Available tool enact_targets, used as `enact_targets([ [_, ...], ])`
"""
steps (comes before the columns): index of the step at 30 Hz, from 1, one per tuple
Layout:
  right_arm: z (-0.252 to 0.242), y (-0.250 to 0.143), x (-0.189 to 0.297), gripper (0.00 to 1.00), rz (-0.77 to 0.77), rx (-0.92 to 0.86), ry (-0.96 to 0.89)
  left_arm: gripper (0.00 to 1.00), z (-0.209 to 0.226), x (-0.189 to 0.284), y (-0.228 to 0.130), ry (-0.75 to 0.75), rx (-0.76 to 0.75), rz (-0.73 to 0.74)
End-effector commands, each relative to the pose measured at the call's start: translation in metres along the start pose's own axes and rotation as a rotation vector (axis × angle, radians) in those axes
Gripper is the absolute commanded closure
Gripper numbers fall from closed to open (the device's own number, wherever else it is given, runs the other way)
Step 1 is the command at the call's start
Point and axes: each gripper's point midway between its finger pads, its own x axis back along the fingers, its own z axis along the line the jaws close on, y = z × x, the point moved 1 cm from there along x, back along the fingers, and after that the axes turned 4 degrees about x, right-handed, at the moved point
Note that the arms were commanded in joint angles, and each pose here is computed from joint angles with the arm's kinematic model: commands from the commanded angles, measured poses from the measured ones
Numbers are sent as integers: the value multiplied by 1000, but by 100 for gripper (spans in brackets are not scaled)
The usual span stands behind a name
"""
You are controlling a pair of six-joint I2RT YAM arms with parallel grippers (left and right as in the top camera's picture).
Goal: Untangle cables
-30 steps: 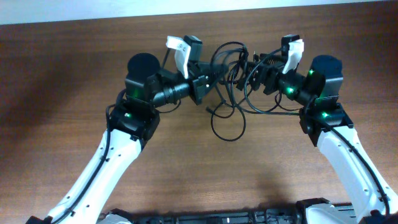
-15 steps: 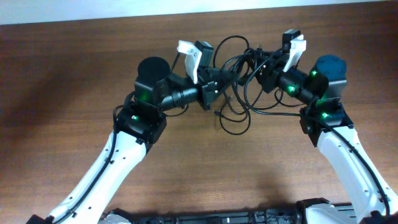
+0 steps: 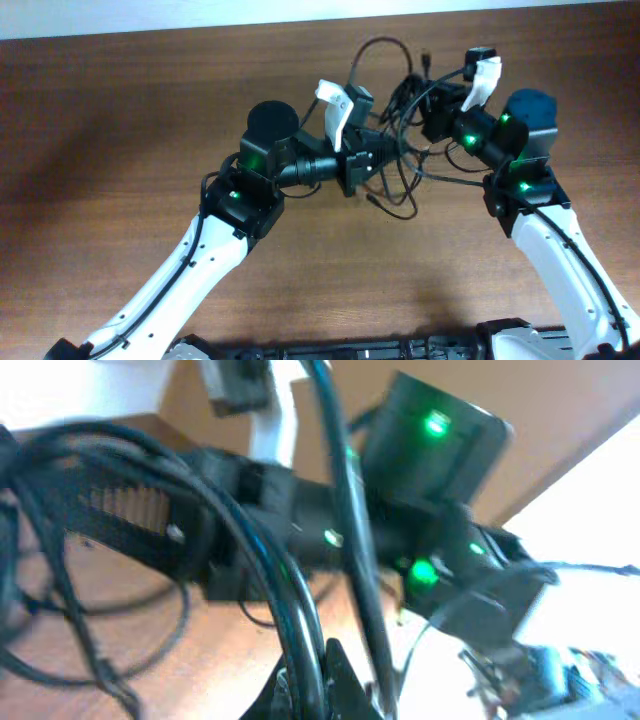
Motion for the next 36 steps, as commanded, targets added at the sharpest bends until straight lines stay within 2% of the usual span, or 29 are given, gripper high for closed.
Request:
enact_targets([
  [1,-45,17,17,96,-69,-112,-162,100,-41,7,-10,-219,-67,90],
  [6,-83,29,45,96,-100,-191,-204,100,-27,16,-17,-191,2,126],
  [9,-83,30,56,94,-84,-200,-137,100,-20,22,-13,-178,6,115],
  [11,-68,26,57,53,-42,-201,-26,100,-14,29,-8,-174,-40,101],
  [12,-61,24,57,39,-23,-201,19,100,-14,31,-8,-189,-88,101],
  [13,-52,21,58,25,-2,-201,69,100,-15,36,-9,-213,-157,100],
  [15,-35,16,59,11,44,-234,172,100,-16,42,-10,-249,-254,99],
  [21,-4,7,69,9,157,-401,352,100,-14,42,-8,-247,-399,77],
  [25,8,3,75,9,207,-431,427,100,11,37,4,-75,-448,32],
  [28,13,1,77,9,229,-447,455,100,14,37,6,-57,-559,23],
  [31,11,2,76,9,223,-446,445,100,19,37,13,-11,-589,0],
  [36,-2,0,69,9,194,-478,362,100,3,38,39,-35,-588,-102],
])
